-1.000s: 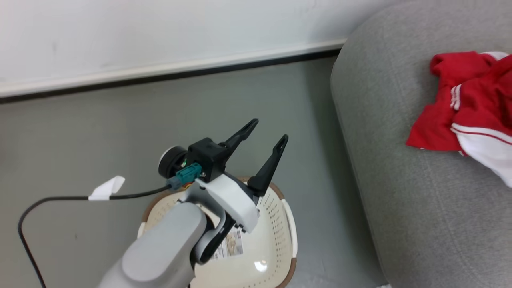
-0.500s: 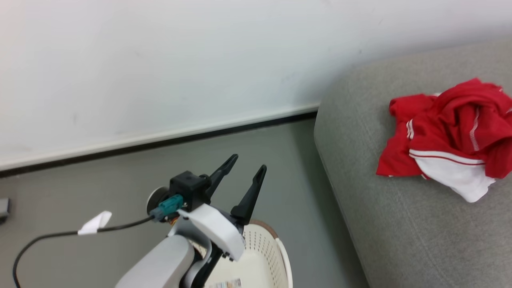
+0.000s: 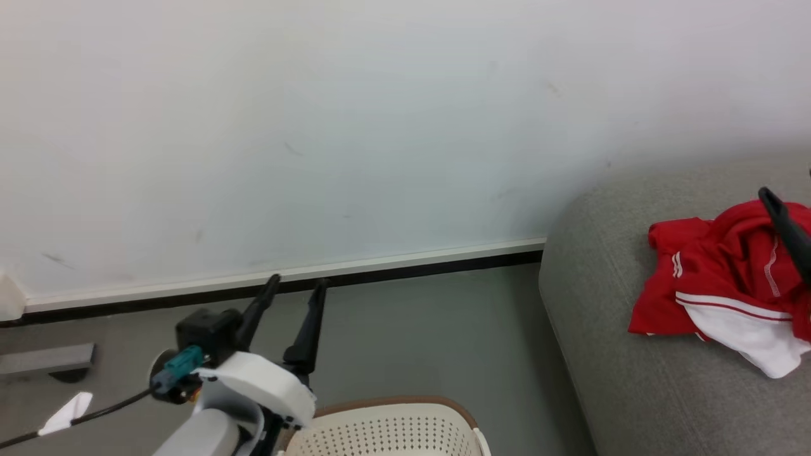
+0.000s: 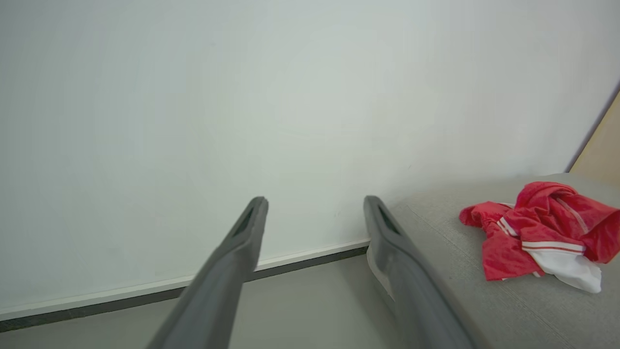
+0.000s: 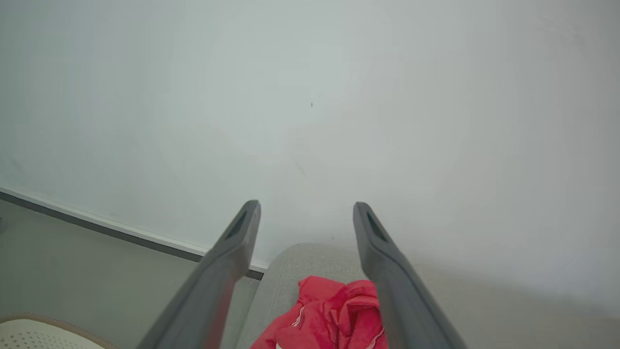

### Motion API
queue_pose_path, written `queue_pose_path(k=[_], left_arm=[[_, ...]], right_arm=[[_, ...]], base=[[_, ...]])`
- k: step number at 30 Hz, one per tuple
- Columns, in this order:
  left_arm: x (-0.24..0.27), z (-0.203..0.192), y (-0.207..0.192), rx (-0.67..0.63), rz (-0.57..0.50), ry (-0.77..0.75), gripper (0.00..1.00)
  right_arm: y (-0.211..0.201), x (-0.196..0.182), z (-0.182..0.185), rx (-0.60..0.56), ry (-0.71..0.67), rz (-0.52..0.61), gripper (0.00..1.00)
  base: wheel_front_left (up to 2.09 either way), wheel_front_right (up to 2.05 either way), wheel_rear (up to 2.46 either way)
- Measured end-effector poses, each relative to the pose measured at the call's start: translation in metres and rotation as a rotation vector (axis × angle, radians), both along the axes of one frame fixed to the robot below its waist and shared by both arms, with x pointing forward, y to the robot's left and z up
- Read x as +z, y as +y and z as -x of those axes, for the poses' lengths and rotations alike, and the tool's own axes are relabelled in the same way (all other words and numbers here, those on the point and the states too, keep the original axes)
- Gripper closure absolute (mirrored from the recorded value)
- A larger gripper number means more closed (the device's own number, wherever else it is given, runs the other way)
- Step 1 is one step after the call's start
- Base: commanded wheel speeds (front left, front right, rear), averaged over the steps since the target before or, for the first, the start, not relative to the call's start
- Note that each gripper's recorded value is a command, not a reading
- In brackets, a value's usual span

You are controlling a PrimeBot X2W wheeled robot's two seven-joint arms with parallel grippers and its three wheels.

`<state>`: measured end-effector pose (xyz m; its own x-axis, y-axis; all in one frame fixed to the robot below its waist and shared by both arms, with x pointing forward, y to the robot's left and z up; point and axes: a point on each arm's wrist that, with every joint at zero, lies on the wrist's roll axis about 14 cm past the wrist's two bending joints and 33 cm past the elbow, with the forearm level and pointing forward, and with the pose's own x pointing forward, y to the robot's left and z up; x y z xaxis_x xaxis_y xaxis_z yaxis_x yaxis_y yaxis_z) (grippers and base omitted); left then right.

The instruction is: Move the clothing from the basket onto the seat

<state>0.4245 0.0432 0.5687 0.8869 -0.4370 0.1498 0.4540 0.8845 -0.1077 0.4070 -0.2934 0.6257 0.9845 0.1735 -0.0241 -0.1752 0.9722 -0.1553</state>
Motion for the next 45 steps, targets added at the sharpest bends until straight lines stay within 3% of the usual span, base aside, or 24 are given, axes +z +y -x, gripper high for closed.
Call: queue_pose_path(k=[10,14,20,27,45], left_arm=[[0.001,0.016,0.087,0.254,0.067,0.007,0.00],[0.004,0.024,0.110,0.319,0.129,0.002,0.00],[-0.010,0.039,0.140,0.422,0.045,-0.008,0.00],[-0.037,0.058,0.159,0.522,0.033,0.047,0.00],[-0.051,0.070,0.159,0.541,0.017,0.055,0.00]], right_arm=[[0.068,0.002,0.001,0.121,-0.224,-0.135,0.00],[0.098,-0.026,0.007,0.144,-0.204,-0.175,0.00],[0.122,-0.060,0.021,0.102,-0.166,-0.326,0.00],[0.121,-0.072,0.038,0.036,-0.179,-0.356,0.00],[0.129,-0.079,0.049,0.022,-0.173,-0.337,0.00]], base=[[0.00,0.00,0.00],[0.00,0.00,0.00],[0.00,0.00,0.00],[0.00,0.00,0.00],[0.00,0.00,0.00]])
